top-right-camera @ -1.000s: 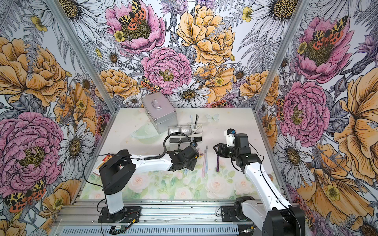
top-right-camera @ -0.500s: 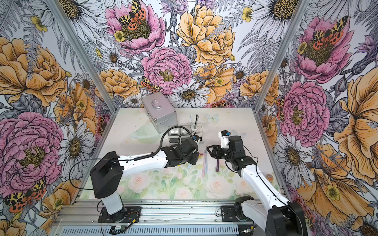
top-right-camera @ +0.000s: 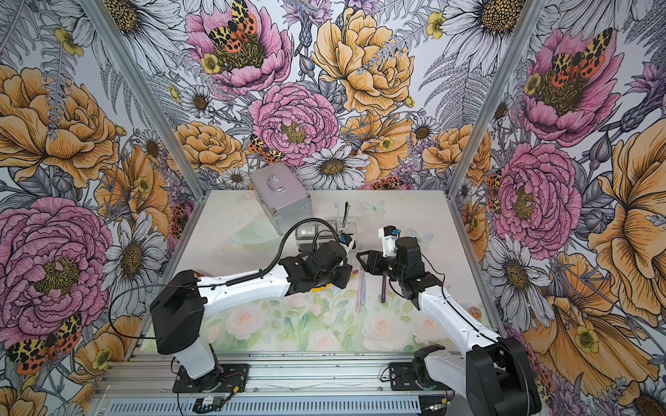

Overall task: Place the toothbrush into the toothbrush holder
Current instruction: Pick up the toothbrush from the center of the board.

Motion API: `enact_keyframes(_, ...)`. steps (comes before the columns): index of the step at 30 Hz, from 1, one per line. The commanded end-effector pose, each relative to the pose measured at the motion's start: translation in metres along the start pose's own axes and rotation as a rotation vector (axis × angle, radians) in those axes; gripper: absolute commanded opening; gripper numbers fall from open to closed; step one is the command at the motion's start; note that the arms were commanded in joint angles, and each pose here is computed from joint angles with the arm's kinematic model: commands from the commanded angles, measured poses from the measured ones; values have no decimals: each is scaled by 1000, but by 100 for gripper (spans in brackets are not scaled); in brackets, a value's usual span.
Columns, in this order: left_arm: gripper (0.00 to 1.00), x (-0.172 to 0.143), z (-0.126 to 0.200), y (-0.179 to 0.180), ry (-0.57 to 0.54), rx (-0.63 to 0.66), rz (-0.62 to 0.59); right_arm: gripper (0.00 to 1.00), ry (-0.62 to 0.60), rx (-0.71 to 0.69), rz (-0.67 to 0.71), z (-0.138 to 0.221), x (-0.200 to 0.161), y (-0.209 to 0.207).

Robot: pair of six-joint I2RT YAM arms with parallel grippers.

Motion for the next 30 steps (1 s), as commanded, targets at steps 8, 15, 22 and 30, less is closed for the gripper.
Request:
enact_keyframes(8, 0, 23, 24, -20, -113, -74, -6, 48, -39, 44, 6, -9, 17, 12)
enact_keyframes(15, 0, 26, 21, -23, -126, -72, -6, 36, -45, 62, -11, -10, 17, 13)
enact_keyframes(22, 0, 27, 14, -23, -131, -60, -1, 15, -43, 84, -23, -9, 14, 13)
enact_keyframes(30, 0, 27, 9, -21, -129, -47, 3, 0, -26, 50, -40, -14, 10, 5)
Point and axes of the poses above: each gripper's point midway between its finger pads, its own z axis back along the fingers, its own y axis along the line the jaws close on, x = y × z, the point moved 8 cm from there along z, back along the fingers, and after that the axes turned 7 degrees about -z, right-handed, at the moved point
